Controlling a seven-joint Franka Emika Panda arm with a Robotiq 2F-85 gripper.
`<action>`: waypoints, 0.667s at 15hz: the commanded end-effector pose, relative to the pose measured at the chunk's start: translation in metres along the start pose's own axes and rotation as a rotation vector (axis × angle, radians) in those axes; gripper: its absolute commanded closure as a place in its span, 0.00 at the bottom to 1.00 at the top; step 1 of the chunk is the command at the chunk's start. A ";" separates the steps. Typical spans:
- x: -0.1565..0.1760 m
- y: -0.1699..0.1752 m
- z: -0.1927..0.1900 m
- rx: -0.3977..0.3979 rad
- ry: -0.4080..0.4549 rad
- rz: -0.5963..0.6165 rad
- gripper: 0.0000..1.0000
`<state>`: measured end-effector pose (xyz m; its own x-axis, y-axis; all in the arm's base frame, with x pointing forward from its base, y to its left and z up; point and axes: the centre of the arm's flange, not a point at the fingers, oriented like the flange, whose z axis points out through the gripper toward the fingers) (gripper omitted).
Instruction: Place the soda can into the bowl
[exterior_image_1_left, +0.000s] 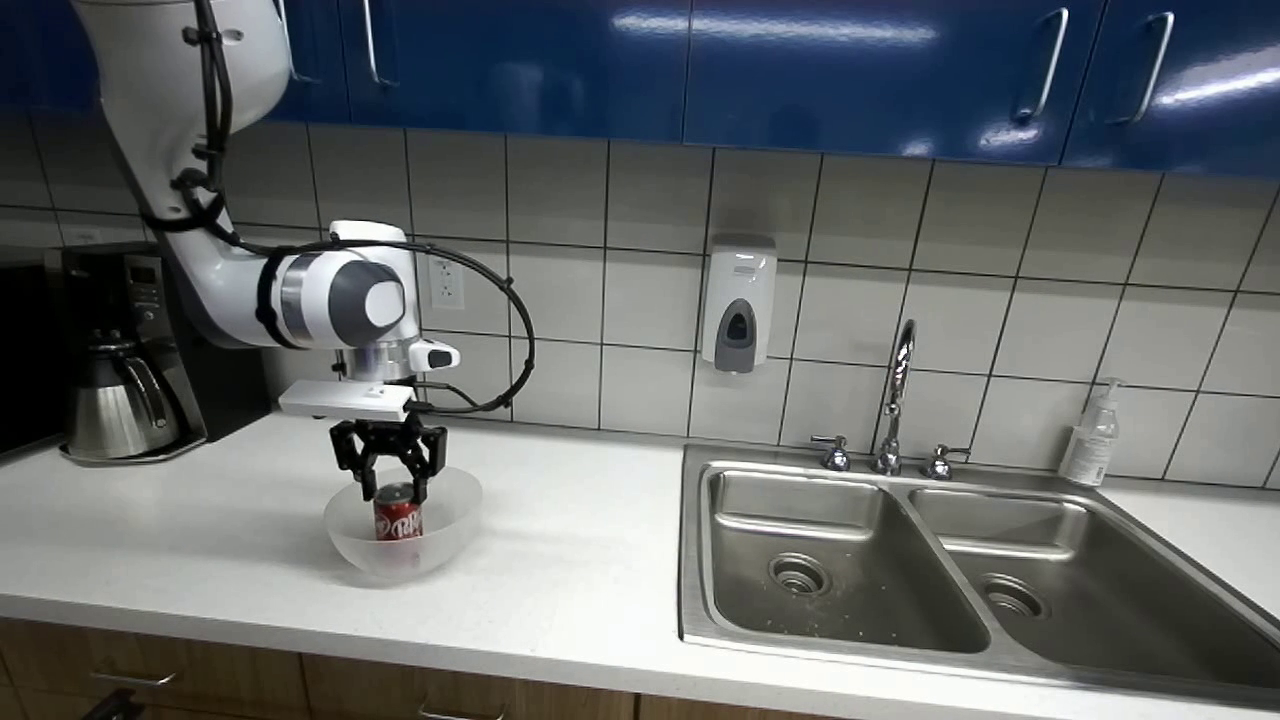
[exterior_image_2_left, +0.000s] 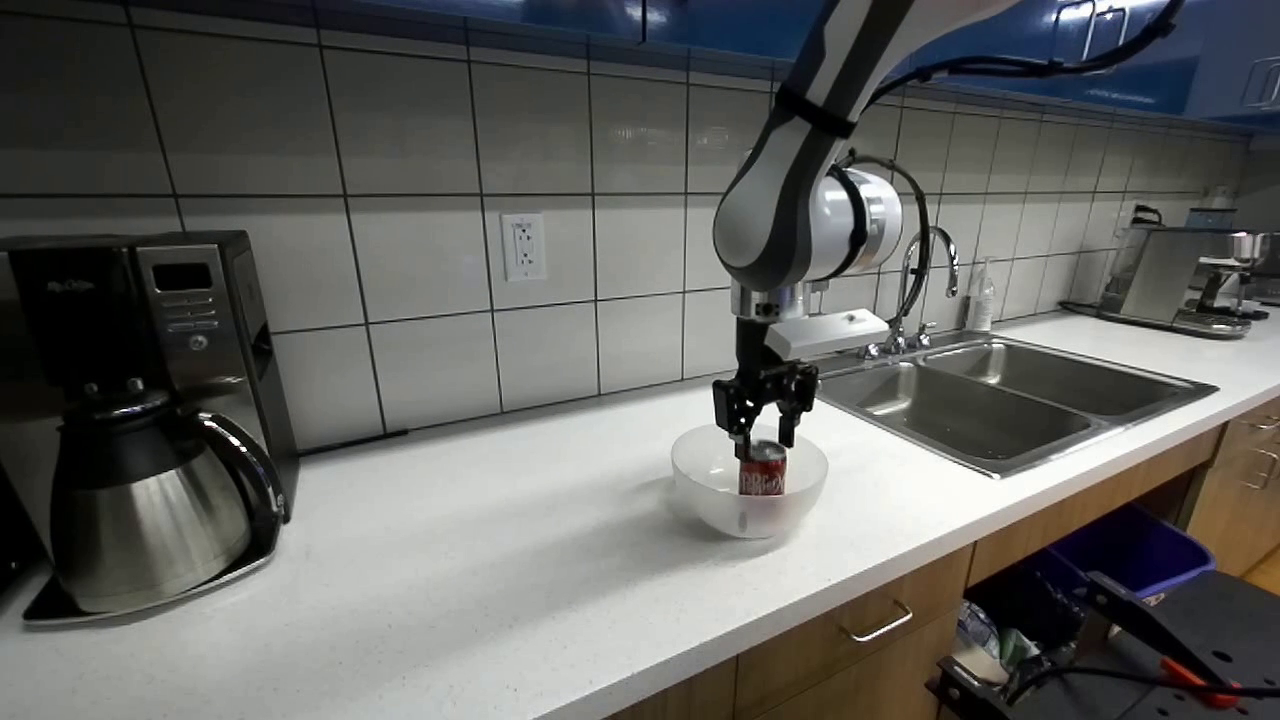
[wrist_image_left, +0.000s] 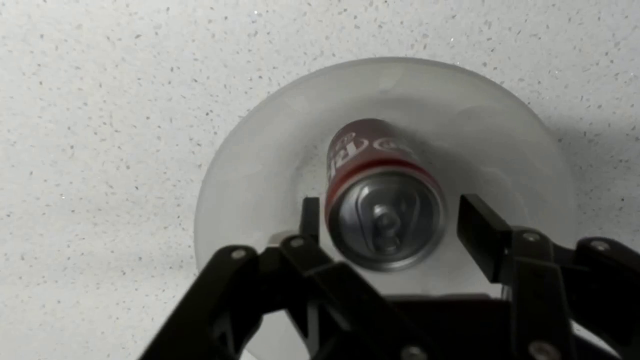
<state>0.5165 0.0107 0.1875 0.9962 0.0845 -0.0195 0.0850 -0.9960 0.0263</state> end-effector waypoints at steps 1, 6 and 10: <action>0.002 0.005 -0.008 -0.002 -0.003 -0.018 0.00; 0.002 0.011 -0.034 -0.005 -0.012 0.004 0.00; -0.009 0.018 -0.074 -0.011 -0.029 0.047 0.00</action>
<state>0.5210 0.0009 0.2201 0.9974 0.0642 -0.0329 0.0653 -0.9973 0.0323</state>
